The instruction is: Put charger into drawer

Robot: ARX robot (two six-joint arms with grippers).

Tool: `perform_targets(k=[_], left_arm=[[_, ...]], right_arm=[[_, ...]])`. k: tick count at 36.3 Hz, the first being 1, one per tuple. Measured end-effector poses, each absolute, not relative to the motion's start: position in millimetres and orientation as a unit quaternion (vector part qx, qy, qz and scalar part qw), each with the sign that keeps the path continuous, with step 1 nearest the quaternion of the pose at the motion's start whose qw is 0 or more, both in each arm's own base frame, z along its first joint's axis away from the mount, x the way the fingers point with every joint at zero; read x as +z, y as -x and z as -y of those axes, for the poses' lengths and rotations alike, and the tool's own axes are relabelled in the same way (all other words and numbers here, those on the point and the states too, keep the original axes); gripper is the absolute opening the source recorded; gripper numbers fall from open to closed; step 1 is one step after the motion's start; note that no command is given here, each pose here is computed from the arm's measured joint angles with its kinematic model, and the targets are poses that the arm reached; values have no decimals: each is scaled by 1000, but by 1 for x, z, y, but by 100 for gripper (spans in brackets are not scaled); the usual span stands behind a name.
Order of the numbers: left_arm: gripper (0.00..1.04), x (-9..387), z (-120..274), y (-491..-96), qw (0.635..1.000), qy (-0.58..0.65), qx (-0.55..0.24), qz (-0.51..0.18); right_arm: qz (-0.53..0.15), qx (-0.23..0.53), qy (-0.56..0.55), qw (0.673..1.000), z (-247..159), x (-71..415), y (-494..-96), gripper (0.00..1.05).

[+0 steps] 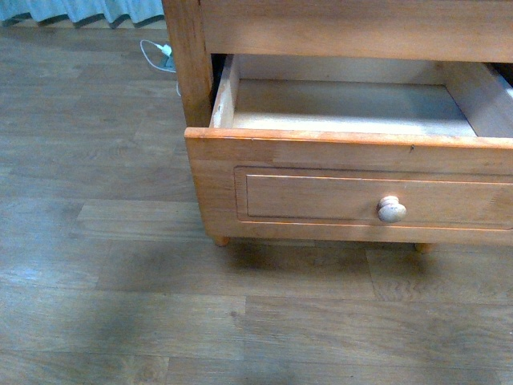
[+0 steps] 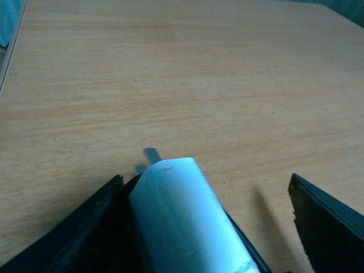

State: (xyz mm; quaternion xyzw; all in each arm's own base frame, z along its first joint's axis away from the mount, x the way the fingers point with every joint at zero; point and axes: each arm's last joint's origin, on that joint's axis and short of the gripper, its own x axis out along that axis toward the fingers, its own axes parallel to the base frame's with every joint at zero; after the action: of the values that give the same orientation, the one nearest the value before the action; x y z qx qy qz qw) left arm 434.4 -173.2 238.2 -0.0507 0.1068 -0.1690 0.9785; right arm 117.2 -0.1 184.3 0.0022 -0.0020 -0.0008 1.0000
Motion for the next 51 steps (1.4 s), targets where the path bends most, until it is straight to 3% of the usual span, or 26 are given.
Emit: perform_targets(k=[7, 13, 21, 33, 47, 51], left_arm=[[51, 238, 173, -435, 980, 48, -162, -109], [28, 240, 174, -433, 979, 53, -171, -97], [26, 241, 180, -405, 968, 52, -225, -102], [26, 243, 210, -328, 928, 23, -356, -110], [26, 213, 217, -332, 931, -3, -326, -164], [42, 209, 217, -331, 938, -15, -303, -166]], right_arm=[[2, -1, -2, 1000, 0, 184, -117, 96], [2, -1, -2, 1000, 0, 184, -117, 96], [2, -1, -2, 1000, 0, 184, -117, 96], [2, -1, -2, 1000, 0, 184, -117, 96], [2, -1, -2, 1000, 0, 184, -117, 96], [2, -1, -2, 1000, 0, 184, -117, 96]])
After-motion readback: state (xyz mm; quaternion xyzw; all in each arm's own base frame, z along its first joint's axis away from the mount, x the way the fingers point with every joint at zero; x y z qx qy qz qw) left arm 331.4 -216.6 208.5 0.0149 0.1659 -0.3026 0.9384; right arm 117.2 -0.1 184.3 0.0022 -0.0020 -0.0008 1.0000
